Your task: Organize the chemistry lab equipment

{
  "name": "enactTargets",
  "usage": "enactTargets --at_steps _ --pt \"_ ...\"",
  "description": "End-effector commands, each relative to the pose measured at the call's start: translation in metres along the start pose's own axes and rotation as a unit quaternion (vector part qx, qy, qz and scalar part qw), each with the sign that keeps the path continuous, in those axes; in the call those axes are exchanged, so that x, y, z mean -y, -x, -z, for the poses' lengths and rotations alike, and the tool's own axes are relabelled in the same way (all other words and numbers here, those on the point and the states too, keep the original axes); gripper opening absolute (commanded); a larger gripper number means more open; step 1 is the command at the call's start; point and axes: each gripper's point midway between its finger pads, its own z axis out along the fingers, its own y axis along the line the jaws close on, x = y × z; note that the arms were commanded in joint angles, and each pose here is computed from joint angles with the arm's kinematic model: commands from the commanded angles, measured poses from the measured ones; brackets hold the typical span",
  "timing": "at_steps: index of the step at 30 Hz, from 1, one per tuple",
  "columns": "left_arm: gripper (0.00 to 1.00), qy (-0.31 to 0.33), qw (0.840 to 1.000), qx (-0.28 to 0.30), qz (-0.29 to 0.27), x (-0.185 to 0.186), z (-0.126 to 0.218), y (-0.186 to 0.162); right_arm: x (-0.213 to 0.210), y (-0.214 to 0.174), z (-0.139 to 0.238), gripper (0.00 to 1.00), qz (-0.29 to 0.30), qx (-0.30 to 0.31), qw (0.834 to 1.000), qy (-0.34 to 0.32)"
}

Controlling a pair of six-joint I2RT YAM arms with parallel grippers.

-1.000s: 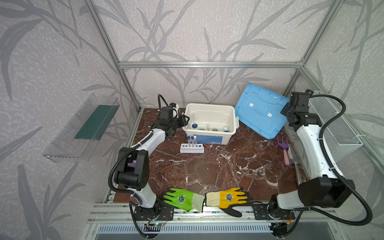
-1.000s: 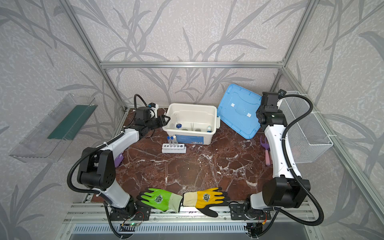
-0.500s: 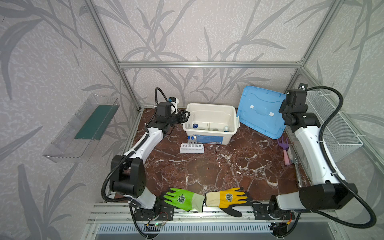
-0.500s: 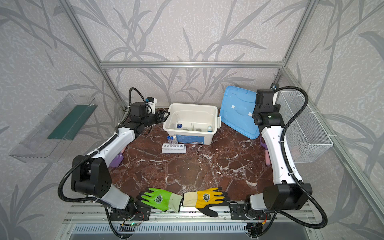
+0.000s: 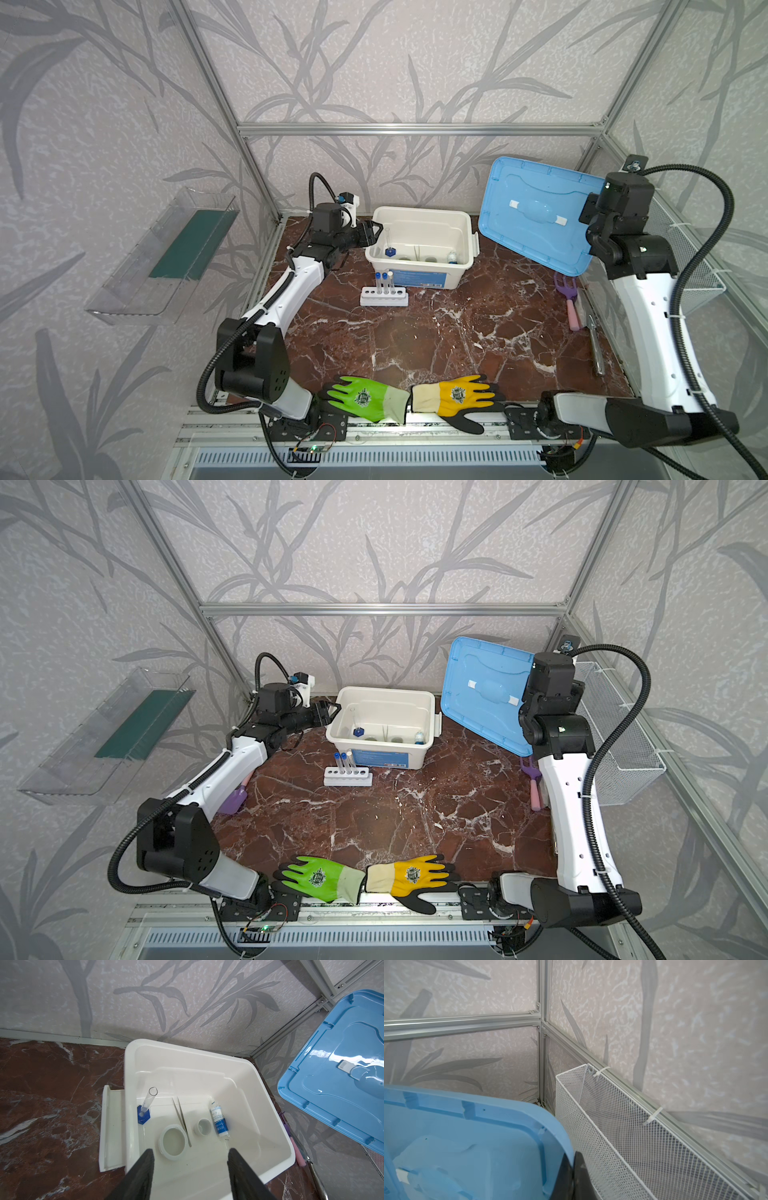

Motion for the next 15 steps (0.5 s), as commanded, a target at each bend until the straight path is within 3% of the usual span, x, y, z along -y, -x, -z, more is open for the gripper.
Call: enactTargets --at_steps 1,15 --pt "0.58 -0.034 0.999 0.014 -0.019 0.026 0.008 0.017 0.028 0.034 0.036 0.0 -0.029 0.044 0.999 -0.003" --pt "0.58 -0.153 0.987 0.005 -0.048 0.09 0.012 0.018 0.014 0.05 0.085 0.0 -0.062 0.031 0.989 0.132"
